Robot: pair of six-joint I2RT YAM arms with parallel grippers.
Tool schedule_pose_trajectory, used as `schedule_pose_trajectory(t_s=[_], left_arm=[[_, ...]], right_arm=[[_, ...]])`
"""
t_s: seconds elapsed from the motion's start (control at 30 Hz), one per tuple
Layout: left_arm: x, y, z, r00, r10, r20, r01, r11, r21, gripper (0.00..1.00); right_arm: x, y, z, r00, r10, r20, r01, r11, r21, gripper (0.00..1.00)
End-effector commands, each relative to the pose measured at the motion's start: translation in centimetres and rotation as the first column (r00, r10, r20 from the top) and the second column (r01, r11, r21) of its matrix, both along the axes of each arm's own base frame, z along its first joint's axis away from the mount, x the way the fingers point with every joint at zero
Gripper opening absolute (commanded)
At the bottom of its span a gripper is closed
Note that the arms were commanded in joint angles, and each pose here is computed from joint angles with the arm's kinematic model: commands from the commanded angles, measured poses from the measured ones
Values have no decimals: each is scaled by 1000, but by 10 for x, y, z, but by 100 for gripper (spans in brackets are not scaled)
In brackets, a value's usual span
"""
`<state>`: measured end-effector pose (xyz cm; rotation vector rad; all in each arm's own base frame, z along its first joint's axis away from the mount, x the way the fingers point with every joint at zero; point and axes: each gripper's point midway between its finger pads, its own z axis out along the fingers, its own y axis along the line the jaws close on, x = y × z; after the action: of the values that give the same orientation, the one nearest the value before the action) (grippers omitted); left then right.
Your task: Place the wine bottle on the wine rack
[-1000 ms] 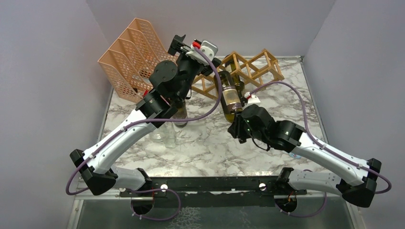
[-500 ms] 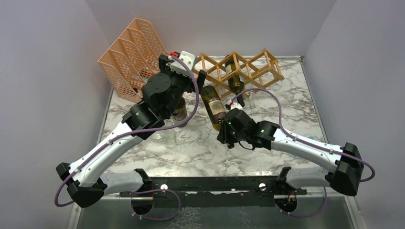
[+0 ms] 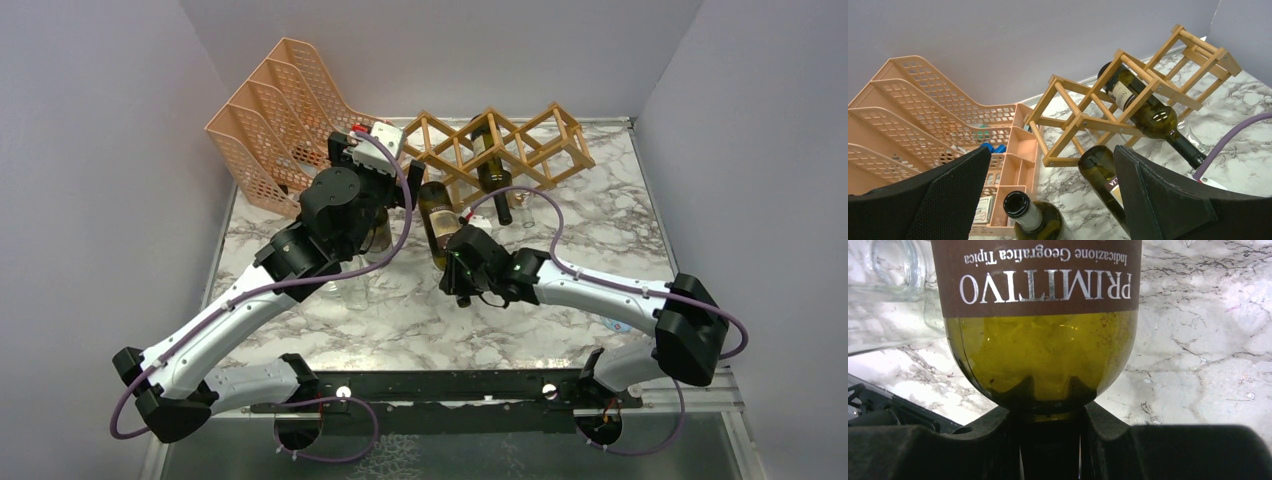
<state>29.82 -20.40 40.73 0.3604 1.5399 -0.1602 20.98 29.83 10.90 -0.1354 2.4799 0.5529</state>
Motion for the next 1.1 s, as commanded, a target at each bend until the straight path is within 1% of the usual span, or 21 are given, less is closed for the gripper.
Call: schedule_pose_trajectory(t_s=[0.0, 0.17, 0.53, 0.77, 0.87, 1.07], left_arm=[[-7, 12, 7, 1000, 27, 7, -27, 999, -29, 99], [-9, 16, 8, 1000, 29, 11, -28, 999, -30, 99], [-10, 15, 4, 1000, 24, 7, -24, 999, -26, 99], [-12, 16, 6, 1000, 17, 1, -17, 999, -33, 99], [-15, 18, 8, 1000, 11, 4, -10, 999, -40, 99], [-23, 25, 16, 999, -3, 40, 5, 998, -61, 99]], right_arm=[[35, 28, 47, 988, -95, 122, 77, 986, 147, 1], [40, 32, 54, 984, -101, 144, 77, 984, 163, 1], [52, 40, 61, 980, -116, 165, 91, 984, 151, 1], [71, 48, 65, 978, -132, 163, 108, 983, 146, 1], [83, 54, 69, 979, -106, 175, 78, 984, 161, 1], [109, 59, 74, 979, -98, 180, 71, 985, 155, 1]])
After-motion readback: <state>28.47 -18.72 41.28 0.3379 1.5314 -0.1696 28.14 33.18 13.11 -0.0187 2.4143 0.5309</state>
